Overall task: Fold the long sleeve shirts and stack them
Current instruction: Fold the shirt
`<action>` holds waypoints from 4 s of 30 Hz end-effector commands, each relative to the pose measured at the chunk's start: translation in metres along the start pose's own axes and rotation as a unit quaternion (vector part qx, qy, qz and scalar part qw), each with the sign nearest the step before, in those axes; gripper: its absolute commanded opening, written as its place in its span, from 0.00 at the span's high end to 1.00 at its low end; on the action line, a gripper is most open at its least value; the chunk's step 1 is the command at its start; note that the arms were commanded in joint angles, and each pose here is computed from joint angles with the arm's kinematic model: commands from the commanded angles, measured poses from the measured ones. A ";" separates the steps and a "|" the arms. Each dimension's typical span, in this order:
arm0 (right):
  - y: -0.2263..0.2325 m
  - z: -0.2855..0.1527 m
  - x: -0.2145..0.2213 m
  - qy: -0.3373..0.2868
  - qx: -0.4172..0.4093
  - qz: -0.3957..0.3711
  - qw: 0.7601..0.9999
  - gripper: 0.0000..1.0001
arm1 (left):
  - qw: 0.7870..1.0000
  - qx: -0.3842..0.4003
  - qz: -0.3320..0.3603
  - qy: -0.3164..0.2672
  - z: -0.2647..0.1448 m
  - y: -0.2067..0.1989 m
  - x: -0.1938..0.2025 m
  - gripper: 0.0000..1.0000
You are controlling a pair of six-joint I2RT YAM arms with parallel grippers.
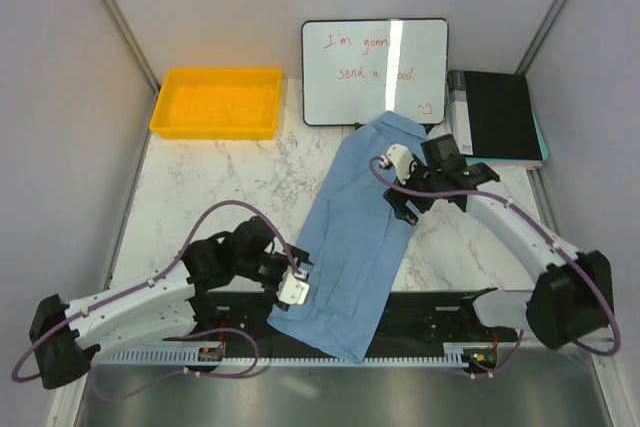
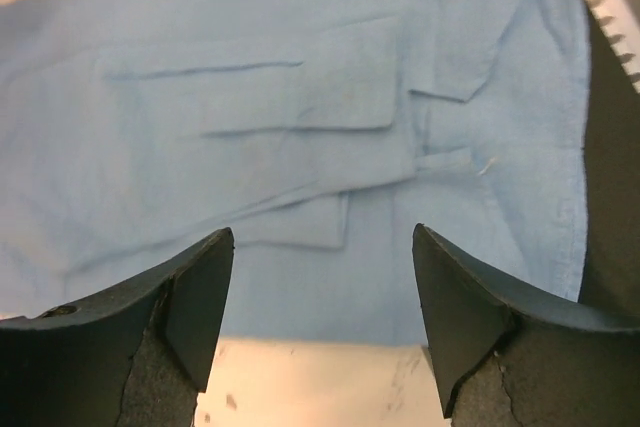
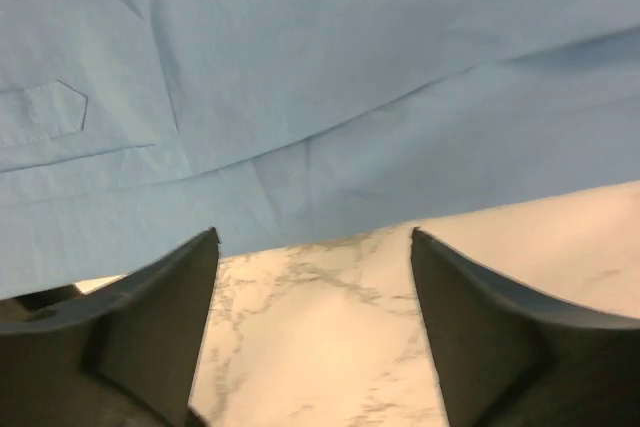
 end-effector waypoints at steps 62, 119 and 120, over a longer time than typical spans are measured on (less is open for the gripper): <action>0.273 0.049 0.076 -0.121 -0.224 -0.640 0.725 0.62 | 0.941 0.180 0.260 -0.119 0.004 -0.049 0.073 0.49; 0.038 0.012 0.009 -0.104 0.079 -0.400 0.907 1.00 | 0.972 -0.058 0.203 -0.101 0.038 0.260 0.078 0.98; 0.034 0.013 0.009 -0.102 0.080 -0.403 0.906 1.00 | 0.973 -0.064 0.203 -0.092 0.037 0.263 0.083 0.98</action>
Point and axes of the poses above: each gripper's point midway between its finger pads, its own z axis out along the fingers, its own y axis along the line the jaws close on, x = y × z, the point moved 9 cm from there along -z, back along the fingers, and after that the axes turned 5 degrees about -z, right-handed, at the moved point
